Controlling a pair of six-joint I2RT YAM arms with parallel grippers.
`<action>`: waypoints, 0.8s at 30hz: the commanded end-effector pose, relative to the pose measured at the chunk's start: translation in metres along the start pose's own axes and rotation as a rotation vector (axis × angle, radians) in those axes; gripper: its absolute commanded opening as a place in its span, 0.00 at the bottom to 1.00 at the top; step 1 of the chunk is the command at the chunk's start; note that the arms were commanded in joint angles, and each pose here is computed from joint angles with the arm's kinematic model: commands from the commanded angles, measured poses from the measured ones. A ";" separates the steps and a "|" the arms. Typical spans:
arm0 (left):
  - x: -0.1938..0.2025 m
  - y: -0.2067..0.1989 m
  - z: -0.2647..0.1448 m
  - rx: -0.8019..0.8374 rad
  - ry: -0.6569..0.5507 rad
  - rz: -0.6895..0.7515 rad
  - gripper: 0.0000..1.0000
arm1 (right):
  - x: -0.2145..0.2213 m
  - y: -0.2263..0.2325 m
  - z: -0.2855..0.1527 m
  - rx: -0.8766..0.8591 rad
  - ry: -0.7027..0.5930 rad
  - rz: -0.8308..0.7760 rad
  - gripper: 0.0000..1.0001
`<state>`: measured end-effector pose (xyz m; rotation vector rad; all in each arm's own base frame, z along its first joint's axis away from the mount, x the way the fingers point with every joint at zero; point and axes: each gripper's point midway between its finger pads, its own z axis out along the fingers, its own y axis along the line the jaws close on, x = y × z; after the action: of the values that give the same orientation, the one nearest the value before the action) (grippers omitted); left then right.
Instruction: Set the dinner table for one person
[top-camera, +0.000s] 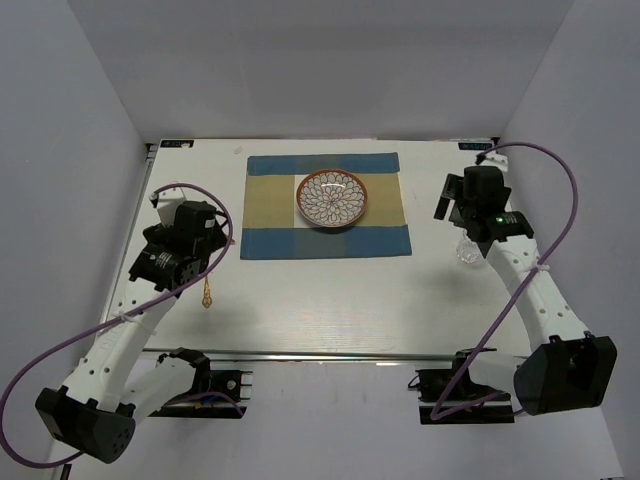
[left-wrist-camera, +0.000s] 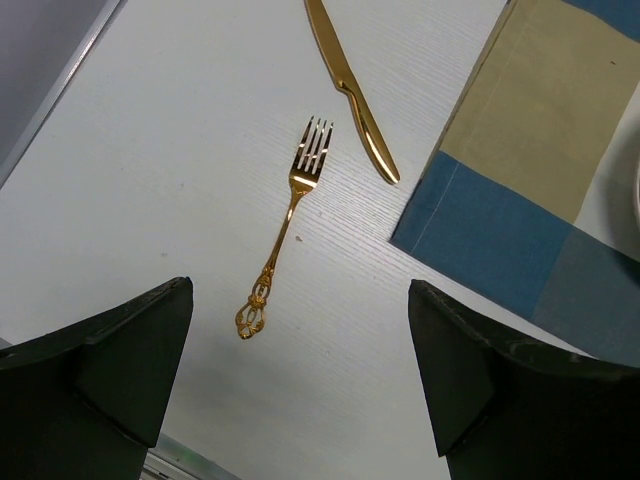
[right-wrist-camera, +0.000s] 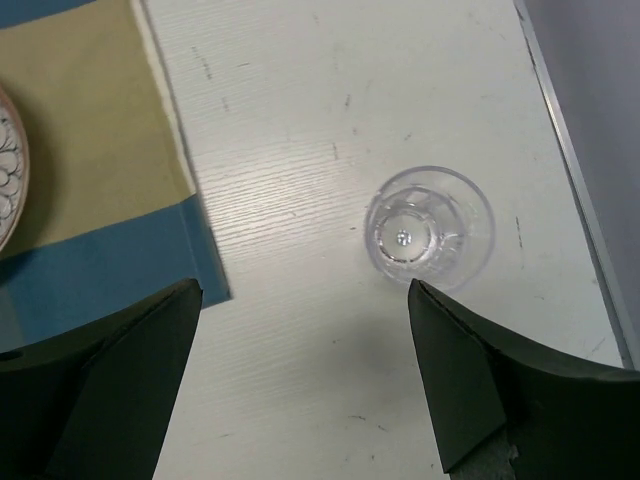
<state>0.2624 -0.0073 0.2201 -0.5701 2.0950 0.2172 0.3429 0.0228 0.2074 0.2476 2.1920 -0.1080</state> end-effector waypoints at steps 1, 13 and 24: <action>-0.009 0.002 -0.003 -0.005 -0.023 -0.001 0.98 | 0.000 -0.017 0.009 0.033 0.000 0.105 0.89; -0.005 -0.007 -0.001 0.043 -0.006 0.023 0.98 | 0.032 -0.028 0.066 0.024 0.130 0.146 0.77; -0.006 -0.009 -0.003 0.061 -0.008 0.028 0.98 | 0.063 -0.035 0.106 0.133 0.239 0.162 0.36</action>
<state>0.2654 -0.0143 0.2156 -0.5017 2.1359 0.2022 0.3627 -0.0177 0.0700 0.4993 2.4933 -0.1437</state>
